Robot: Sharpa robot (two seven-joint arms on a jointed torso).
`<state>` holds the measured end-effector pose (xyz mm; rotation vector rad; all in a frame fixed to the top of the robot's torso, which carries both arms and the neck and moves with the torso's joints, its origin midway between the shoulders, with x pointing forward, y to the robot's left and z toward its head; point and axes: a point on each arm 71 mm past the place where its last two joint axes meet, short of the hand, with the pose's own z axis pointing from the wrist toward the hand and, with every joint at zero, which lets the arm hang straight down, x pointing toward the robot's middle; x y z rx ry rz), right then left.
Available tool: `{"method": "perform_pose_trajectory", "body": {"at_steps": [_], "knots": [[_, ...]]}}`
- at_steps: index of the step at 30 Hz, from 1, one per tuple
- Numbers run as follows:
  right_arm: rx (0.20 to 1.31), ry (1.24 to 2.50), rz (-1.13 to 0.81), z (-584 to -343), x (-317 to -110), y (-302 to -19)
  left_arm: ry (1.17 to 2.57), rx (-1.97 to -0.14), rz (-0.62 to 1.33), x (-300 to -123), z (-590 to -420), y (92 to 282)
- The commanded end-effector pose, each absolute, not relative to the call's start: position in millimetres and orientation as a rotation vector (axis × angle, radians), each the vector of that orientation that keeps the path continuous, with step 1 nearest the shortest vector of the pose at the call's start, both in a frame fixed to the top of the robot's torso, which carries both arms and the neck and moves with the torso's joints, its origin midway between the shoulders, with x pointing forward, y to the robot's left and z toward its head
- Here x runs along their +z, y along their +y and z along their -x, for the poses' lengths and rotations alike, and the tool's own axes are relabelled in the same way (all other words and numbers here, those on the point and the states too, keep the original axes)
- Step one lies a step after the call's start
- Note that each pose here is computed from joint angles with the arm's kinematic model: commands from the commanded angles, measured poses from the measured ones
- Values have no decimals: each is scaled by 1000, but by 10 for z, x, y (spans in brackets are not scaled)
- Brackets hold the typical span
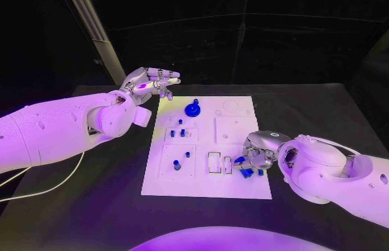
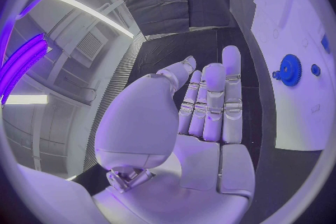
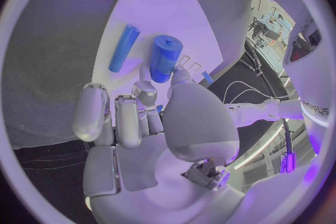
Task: Assemble the parts on the task board
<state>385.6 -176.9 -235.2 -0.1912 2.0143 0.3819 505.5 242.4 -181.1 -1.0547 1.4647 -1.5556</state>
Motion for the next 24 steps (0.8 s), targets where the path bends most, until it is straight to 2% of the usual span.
{"method": "perform_pose_trajectory", "body": {"at_steps": [1, 13, 24], "knots": [[372, 1988, 147, -3852, -2363, -1791, 1464, -1569, 1053, -1798, -5055, 2415], [571, 1911, -139, -3767, -2222, -1761, 1466, -1571, 1052, -1803, -5058, 2404], [647, 1987, -199, -3763, -2276, -1568, 1470, -1575, 1051, -1804, -5058, 2382]]}}
